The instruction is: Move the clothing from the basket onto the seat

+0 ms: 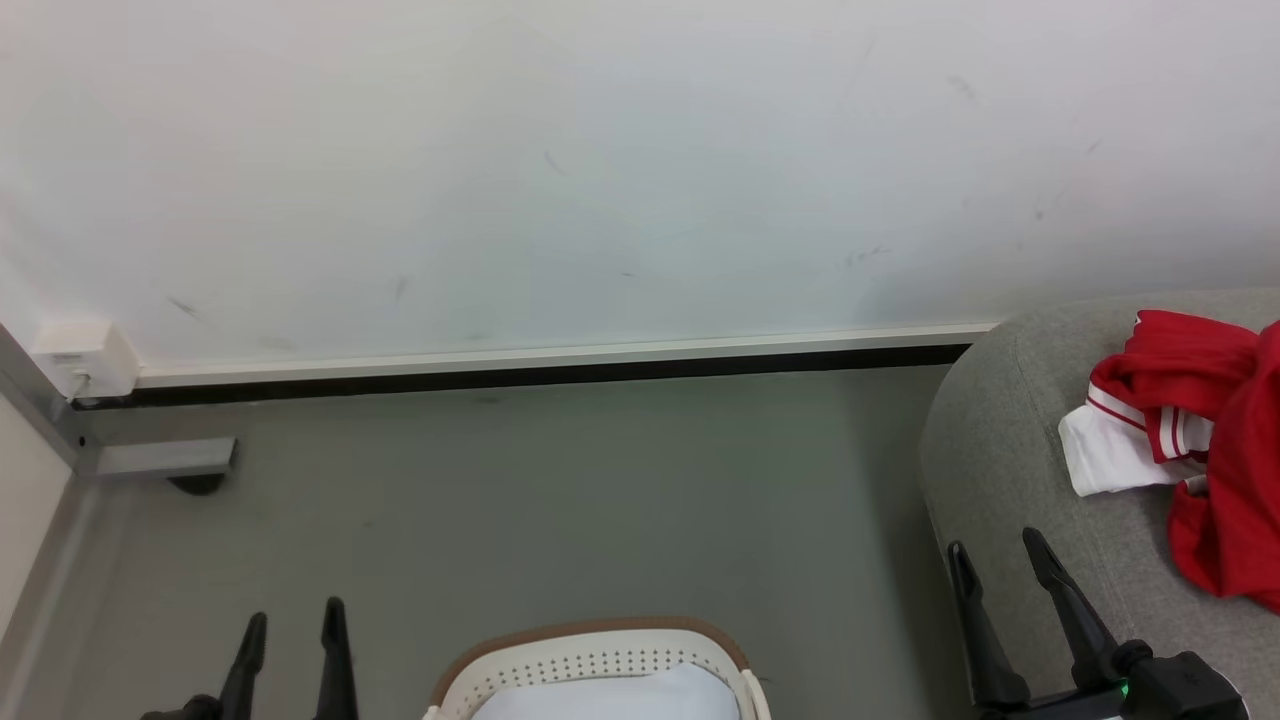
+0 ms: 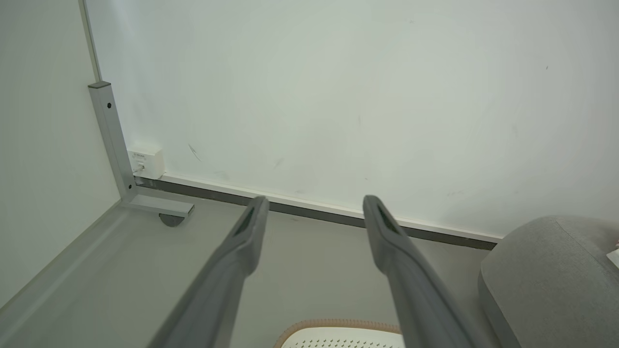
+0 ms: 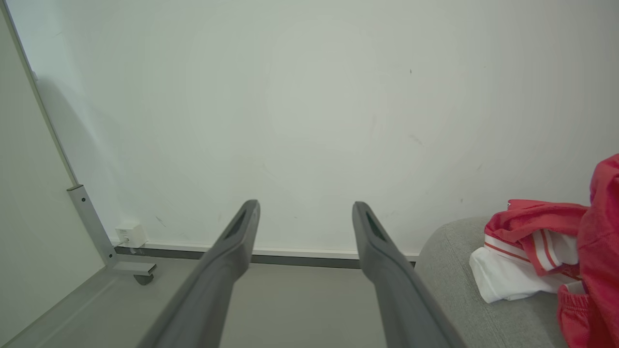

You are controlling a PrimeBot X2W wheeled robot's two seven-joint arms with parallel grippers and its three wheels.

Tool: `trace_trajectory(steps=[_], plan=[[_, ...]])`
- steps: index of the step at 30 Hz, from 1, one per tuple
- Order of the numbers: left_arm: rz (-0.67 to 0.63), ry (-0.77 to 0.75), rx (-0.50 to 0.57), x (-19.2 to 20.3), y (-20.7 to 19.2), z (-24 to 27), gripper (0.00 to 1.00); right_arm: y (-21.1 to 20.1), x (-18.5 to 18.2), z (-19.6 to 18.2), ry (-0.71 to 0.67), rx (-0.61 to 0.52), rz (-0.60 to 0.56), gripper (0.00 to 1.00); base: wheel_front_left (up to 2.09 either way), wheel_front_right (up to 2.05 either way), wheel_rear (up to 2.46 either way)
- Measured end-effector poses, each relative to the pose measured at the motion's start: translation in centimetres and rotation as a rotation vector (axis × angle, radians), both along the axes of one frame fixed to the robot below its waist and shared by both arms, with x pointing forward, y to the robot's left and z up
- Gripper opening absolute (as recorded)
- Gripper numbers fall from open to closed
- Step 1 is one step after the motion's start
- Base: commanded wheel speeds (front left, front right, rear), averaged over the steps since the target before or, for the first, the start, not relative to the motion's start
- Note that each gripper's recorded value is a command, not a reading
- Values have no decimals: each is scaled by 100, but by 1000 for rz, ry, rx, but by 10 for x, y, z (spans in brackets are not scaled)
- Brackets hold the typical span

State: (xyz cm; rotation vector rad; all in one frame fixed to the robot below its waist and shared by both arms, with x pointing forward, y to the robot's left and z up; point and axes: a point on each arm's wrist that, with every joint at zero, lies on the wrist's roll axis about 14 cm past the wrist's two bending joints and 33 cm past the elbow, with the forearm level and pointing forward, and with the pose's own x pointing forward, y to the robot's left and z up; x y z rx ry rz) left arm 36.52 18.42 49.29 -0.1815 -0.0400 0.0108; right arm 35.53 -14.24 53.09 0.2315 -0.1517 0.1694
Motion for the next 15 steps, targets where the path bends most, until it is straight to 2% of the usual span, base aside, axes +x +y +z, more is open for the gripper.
trace_trajectory(steps=[5,6,10,15], plan=[[-14,11,-17,-1,-2,-4,100,0,-1,0,2,1,-1,100,0,0,0],[-13,17,-17,-1,-2,-6,0,0,-2,-3,8,1,0,0,0,0,0],[-11,68,-31,-6,-3,-21,0,0,-7,-19,64,13,-4,0,0,0,0],[14,97,-123,-6,2,-26,0,-6,-6,-22,93,105,-18,0,0,0,0]])
